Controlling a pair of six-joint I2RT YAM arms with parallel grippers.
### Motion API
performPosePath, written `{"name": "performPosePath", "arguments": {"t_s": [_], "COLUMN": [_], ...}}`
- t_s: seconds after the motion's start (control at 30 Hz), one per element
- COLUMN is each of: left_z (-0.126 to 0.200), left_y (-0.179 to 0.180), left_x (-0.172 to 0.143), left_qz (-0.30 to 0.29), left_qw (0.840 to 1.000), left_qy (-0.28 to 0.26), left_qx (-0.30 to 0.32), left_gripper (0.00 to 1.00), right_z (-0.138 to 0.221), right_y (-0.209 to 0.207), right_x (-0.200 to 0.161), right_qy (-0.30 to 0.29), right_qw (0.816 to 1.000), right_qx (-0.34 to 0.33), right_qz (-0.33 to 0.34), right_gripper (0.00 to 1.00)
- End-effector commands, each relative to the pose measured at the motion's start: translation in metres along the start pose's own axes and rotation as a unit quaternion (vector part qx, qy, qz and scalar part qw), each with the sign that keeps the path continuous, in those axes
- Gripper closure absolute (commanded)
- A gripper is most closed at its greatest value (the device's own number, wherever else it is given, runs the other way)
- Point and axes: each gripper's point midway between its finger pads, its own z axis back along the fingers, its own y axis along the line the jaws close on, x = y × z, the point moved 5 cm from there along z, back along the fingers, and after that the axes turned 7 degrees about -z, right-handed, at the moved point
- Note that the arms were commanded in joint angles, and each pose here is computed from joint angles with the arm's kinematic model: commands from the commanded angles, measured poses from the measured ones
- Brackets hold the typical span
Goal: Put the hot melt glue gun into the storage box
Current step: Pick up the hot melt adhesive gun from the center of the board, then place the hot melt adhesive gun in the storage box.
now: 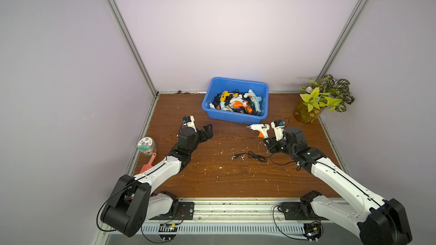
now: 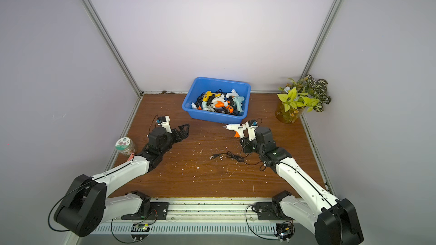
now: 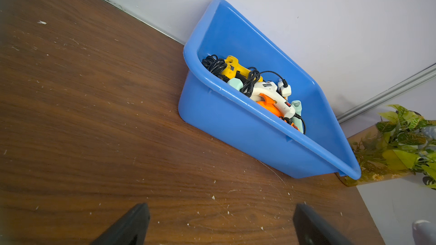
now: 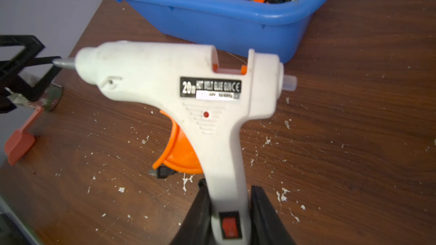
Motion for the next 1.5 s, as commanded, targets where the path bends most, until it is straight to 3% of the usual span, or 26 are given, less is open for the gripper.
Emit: {"name": "performPosePath", "arguments": {"t_s": [0.0,0.43,0.9,1.03,1.2,1.47], "left_z": [-0.001,-0.004,-0.007,-0.006,-0.003,0.005], "left_y": [-0.005,-0.002,-0.004,-0.004,-0.009,-0.012], "left_x": [0.007,0.003,-0.001,-0.001,0.001,0.007], "left_qz": [0.003,0.002,0.009,0.010,0.014,0.007], "left_qw": [1.000,1.000,1.000,1.000,0.999,0.999], "left_qy": [-0.013,-0.007,0.001,0.000,-0.004,-0.016], "left_qx": [-0.012,-0.008,-0.019,-0.021,-0.037,-0.043], "left_gripper": [0.00,0.00,0.00,0.00,0.00,0.00], "right_z": [0.026,0.067,0.105,0.092,0.052,-0.024], "right_y": [0.040,0.111,0.183,0.199,0.206,0.197], "right_x": [0.051,0.157,0.306,0.338,0.366,0.366], "right_qy": [-0.083,-0.152,-0.284,-0.308,-0.326,-0.317], "right_qw": [0.993,0.976,0.938,0.927,0.920,0.925], "right_qx": [0.081,0.152,0.184,0.203,0.202,0.200], "right_qz": [0.008,0.035,0.074,0.075,0.077,0.062], "right_gripper": [1.00,1.00,1.00,1.00,1.00,1.00]}}
